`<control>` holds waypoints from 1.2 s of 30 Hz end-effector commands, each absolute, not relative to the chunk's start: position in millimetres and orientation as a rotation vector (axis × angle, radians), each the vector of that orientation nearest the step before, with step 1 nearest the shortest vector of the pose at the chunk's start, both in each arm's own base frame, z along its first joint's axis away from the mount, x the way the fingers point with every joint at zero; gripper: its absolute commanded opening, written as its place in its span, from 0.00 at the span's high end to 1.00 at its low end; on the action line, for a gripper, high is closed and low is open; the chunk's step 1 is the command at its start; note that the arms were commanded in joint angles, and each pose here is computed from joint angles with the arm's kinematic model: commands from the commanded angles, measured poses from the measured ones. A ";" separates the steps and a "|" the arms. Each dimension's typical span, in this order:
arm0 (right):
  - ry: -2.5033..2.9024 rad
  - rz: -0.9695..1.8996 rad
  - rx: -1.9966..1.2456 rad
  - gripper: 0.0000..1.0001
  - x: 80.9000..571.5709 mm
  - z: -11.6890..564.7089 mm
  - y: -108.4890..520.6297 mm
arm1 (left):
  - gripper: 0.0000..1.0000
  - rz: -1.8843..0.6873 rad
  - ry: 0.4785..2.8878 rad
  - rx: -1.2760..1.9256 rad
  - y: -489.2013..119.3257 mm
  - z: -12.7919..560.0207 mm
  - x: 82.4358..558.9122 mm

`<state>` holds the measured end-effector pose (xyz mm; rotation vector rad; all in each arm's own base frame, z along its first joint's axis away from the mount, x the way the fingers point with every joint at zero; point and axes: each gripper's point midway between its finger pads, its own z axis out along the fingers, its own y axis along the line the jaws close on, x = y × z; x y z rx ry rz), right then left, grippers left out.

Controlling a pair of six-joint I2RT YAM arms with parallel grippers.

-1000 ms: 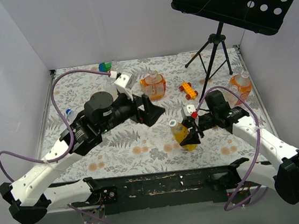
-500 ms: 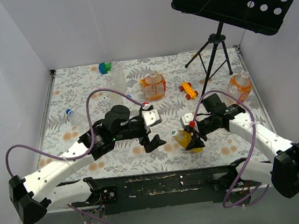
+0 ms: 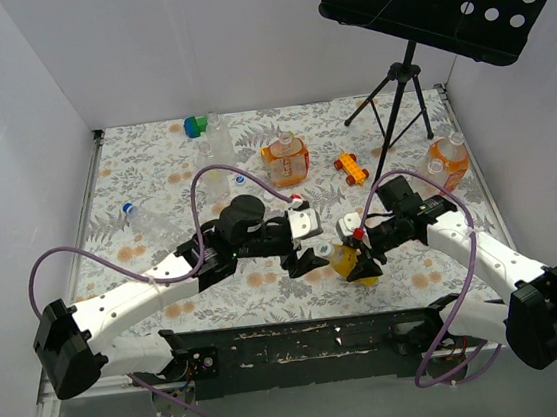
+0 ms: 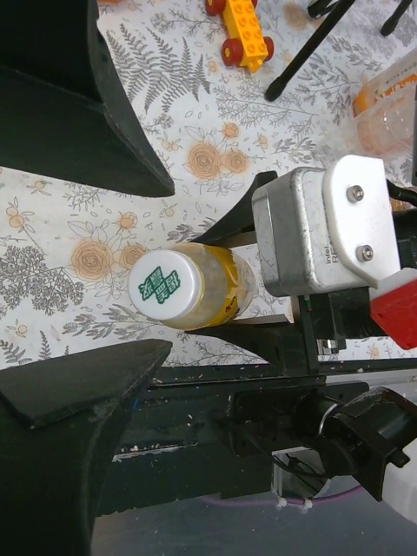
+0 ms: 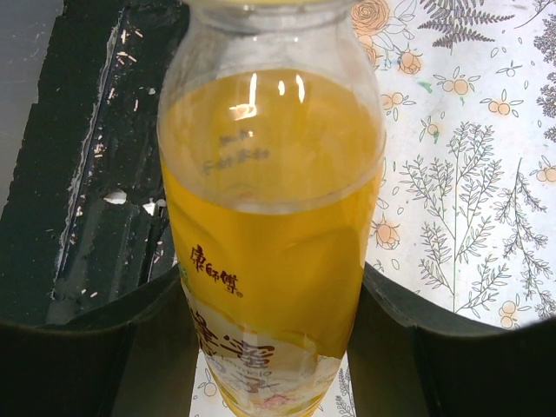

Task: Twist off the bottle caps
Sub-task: Pick up the plastic bottle at the center of the board.

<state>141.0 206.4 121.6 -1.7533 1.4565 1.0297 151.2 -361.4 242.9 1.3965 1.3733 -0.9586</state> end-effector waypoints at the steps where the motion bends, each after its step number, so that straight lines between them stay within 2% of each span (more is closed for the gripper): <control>1: 1.371 1.048 -1.740 0.90 140.8 135.1 212.5 | 0.38 -0.999 1.315 1.389 -366.7 259.8 145.7; 8: 1.373 1.060 -1.740 0.90 140.2 134.0 213.0 | 0.53 -1.030 1.334 1.399 -372.9 256.2 144.7; 13: 1.375 1.060 -1.741 0.90 139.9 133.6 212.7 | 0.77 -1.074 1.364 1.417 -375.1 250.7 139.3; 15: 1.376 1.059 -1.743 0.90 140.1 132.7 212.5 | 0.97 -1.102 1.394 1.395 -375.1 252.7 137.3; 16: 1.380 1.059 -1.743 0.90 139.9 132.5 212.3 | 1.00 -1.114 1.418 1.371 -375.8 254.0 137.8; 20: 1.407 1.040 -1.744 0.90 143.5 128.8 211.0 | 1.00 -1.187 1.664 1.075 -374.3 270.6 149.2; 24: 1.432 1.009 -1.731 0.90 148.9 126.3 210.4 | 1.00 -1.269 2.120 0.480 -360.6 275.9 159.2; 28: 1.438 1.016 -1.724 0.90 149.8 126.1 211.3 | 1.00 -1.359 2.289 -0.078 -347.5 277.1 160.9; 36: 1.452 1.005 -1.729 0.90 150.4 122.0 209.7 | 1.00 -1.323 2.286 -0.140 -349.7 285.9 165.0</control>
